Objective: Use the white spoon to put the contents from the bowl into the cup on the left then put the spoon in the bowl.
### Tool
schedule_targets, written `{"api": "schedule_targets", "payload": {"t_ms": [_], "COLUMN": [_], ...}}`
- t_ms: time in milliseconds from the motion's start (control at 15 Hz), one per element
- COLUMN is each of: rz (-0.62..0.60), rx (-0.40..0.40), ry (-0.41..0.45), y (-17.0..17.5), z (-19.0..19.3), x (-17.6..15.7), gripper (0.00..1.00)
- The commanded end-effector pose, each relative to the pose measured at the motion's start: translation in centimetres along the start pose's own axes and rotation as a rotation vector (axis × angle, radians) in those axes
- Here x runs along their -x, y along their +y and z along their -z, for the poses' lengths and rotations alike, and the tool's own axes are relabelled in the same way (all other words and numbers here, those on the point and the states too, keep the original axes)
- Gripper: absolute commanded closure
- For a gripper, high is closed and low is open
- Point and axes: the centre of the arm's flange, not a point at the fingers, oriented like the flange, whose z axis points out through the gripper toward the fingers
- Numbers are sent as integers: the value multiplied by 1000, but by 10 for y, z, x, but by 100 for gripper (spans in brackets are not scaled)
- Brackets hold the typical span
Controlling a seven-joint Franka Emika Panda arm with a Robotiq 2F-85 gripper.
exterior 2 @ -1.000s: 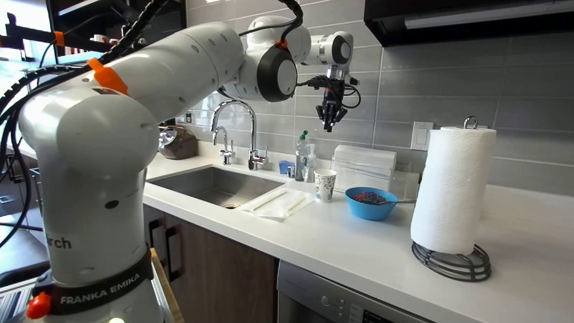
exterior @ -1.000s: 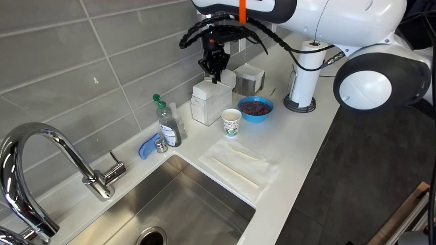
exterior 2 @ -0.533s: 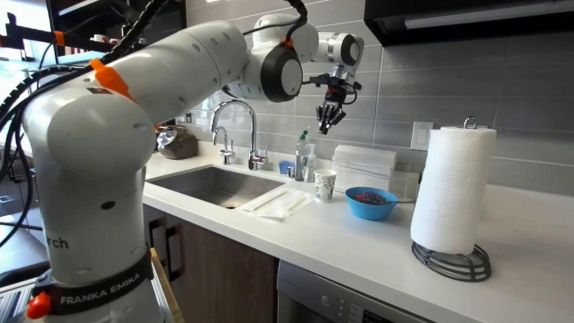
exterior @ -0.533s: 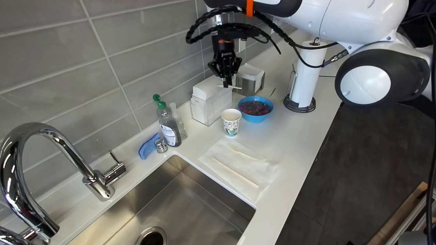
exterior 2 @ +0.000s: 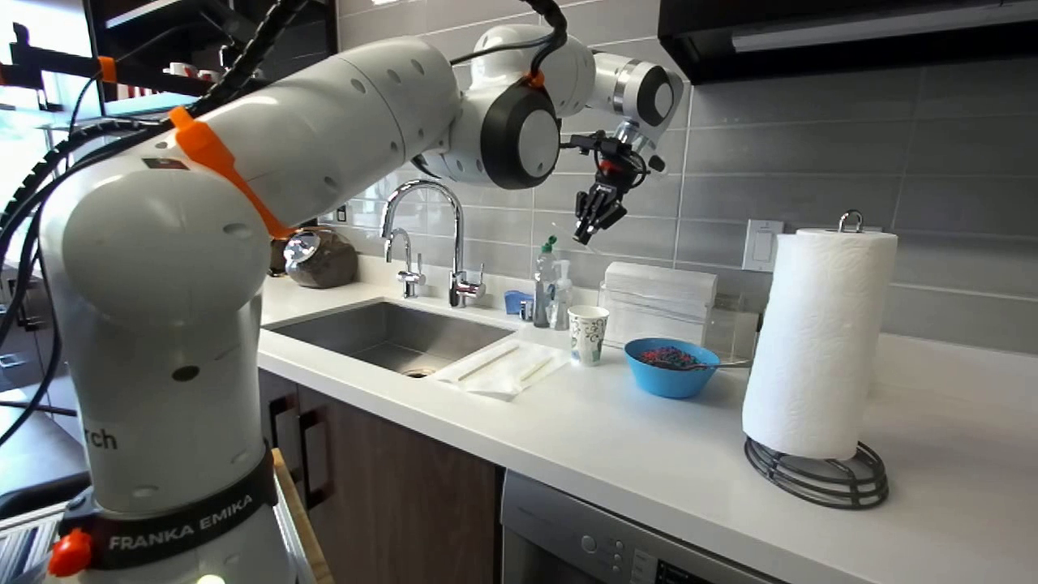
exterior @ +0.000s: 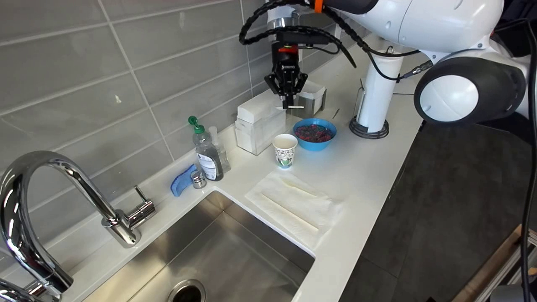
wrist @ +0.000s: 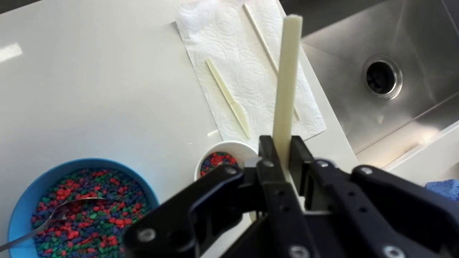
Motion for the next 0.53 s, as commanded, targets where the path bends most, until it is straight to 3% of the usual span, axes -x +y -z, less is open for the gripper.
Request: {"api": "schedule_targets", "payload": {"t_ms": [0,467], "rz": [-29,-67], "rx": [-84,-135], "ry": [-79,-232], "y": [32,59], "z": [-53,-74], "x": [45,38], "gripper": [96,96]}}
